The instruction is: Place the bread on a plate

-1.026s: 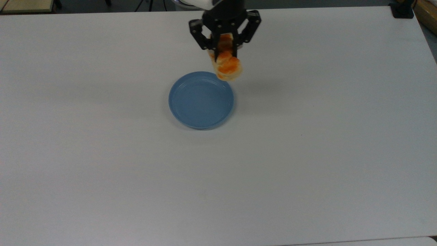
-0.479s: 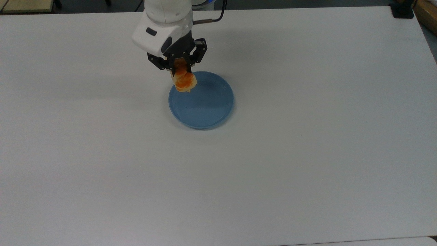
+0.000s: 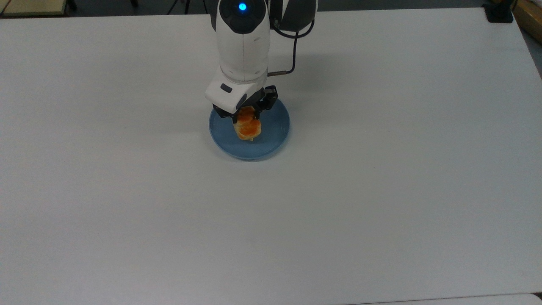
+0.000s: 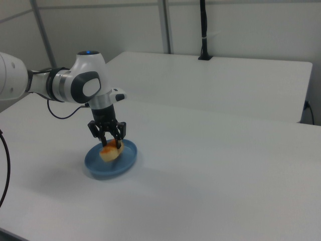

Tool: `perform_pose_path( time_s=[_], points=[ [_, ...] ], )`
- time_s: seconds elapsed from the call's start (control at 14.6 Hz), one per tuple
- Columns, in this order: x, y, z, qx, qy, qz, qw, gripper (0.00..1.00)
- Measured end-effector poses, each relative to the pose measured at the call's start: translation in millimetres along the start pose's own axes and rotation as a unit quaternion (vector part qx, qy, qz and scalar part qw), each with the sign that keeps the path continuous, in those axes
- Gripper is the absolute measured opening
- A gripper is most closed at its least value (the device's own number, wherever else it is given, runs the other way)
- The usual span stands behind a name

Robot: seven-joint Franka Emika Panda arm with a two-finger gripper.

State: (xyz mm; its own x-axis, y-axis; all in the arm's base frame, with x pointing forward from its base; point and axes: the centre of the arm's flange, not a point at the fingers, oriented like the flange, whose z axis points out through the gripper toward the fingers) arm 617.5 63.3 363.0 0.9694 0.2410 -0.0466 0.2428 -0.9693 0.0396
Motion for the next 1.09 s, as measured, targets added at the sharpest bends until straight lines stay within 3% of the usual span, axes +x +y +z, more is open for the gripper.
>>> perform_pose_path(
  time_s=[0.21, 0.41, 0.48, 0.82, 1.09],
  points=[
    [4, -5, 8, -0.003, 0.000, 0.015, 0.9999, 0.65],
    [7, -1, -5, -0.004, 0.013, 0.020, 0.9997, 0.95],
    [8, 3, -26, -0.002, 0.022, 0.025, 0.9995, 1.00],
    [-27, 24, -157, 0.036, 0.004, 0.073, 0.9967, 1.00],
    [-64, 70, -218, 0.037, 0.009, 0.121, 0.9919, 1.00]
  ],
)
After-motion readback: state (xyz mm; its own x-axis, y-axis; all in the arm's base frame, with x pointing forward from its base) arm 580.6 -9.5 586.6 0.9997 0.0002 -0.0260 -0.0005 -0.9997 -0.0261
